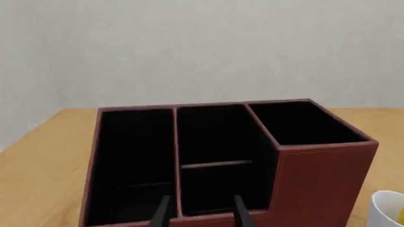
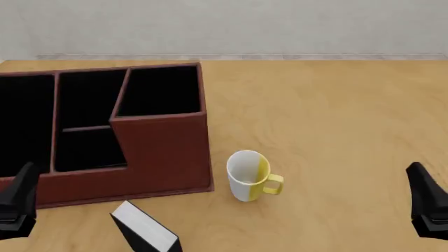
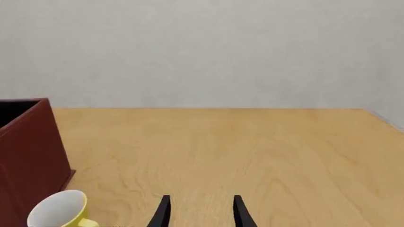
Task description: Pick up the book and place it in the right compartment of the caddy.
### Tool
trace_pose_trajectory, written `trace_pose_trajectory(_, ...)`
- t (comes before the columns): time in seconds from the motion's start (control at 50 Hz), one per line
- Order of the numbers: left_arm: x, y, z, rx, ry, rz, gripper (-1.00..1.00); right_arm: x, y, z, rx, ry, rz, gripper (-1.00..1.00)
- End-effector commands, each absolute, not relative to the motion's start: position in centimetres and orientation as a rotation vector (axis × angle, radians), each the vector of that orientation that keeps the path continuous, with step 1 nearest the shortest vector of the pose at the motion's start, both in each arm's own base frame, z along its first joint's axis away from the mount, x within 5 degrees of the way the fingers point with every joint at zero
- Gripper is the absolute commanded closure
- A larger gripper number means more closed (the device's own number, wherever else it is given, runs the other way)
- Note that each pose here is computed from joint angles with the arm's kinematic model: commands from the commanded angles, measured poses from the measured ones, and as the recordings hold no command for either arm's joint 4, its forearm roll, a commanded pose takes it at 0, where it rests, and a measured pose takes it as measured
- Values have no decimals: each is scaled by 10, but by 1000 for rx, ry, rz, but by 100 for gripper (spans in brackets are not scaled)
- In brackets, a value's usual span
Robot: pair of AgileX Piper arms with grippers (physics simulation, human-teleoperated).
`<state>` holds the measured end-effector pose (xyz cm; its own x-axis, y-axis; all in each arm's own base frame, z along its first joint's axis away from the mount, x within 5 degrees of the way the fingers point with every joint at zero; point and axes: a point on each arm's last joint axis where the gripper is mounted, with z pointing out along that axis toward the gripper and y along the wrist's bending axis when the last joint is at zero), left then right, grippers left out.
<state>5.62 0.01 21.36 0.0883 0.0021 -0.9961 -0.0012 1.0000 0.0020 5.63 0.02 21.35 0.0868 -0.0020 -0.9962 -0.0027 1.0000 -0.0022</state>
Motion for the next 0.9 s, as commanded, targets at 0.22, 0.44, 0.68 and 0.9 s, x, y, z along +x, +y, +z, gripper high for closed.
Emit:
trace_pose_trajectory(0.22,56,0,216,27,1465,24,-100,56,3,217,-69,1492,15,-100)
trace_pose_trajectory(0.44,54,-1,226,52,1444,43,-100,51,11,248,-246,1488,71,-100)
trace_pose_trajectory(0.68,54,1,226,58,1416,101,-100,59,28,286,-512,1504,183,-100)
trace_pose_trajectory(0.9,53,2,230,57,1400,123,-100,81,61,291,-740,1512,282,-100)
